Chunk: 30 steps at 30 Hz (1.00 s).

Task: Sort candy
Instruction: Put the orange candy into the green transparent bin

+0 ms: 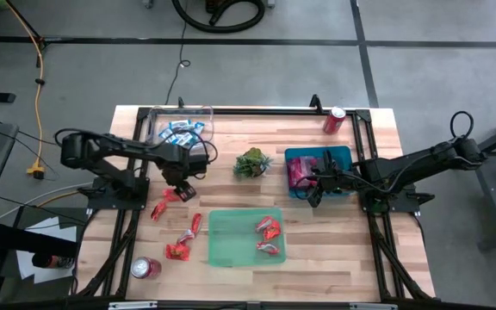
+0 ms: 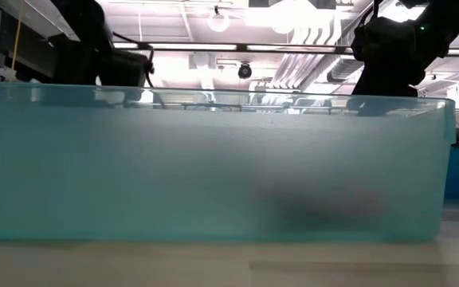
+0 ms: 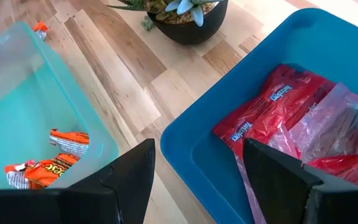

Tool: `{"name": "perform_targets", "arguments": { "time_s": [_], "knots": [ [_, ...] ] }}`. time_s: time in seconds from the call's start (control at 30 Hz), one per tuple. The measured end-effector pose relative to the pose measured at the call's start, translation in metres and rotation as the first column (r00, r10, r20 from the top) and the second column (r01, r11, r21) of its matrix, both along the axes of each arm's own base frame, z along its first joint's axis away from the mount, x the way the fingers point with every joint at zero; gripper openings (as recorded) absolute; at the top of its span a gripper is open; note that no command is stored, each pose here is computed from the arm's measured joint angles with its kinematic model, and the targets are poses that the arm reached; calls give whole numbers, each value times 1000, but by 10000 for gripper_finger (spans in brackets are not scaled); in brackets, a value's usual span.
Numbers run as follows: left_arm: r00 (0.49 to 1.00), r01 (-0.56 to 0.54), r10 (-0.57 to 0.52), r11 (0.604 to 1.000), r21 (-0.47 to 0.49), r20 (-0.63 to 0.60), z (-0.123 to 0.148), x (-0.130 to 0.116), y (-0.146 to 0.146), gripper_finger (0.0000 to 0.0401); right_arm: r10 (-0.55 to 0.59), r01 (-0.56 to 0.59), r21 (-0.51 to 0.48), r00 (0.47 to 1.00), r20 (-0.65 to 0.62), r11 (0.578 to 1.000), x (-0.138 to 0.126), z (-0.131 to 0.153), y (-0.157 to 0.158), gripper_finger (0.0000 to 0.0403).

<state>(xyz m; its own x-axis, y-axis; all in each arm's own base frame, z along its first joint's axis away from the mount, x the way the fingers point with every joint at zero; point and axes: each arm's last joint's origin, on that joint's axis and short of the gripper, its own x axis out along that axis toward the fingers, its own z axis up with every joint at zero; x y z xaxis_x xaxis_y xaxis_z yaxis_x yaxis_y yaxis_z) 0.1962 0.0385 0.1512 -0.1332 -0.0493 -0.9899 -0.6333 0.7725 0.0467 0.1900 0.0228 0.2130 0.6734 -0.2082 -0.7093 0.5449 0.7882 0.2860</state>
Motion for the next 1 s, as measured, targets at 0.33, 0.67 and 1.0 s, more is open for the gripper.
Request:
{"name": "perform_targets", "arguments": {
  "time_s": [0.33,0.67,1.0],
  "knots": [
    [997,28,-29,999,-24,-70,-16,5,1,131,0,0,0,1000,0,1000,0,0,0,238],
    [998,55,-55,998,-36,-12,-6,3,0,3,2,-2,-1,1000,-1,1000,0,0,0,238],
    [970,-43,33,998,34,241,40,-14,-3,0,-24,24,-30,1000,3,999,0,0,-1,238]
  ]
}}
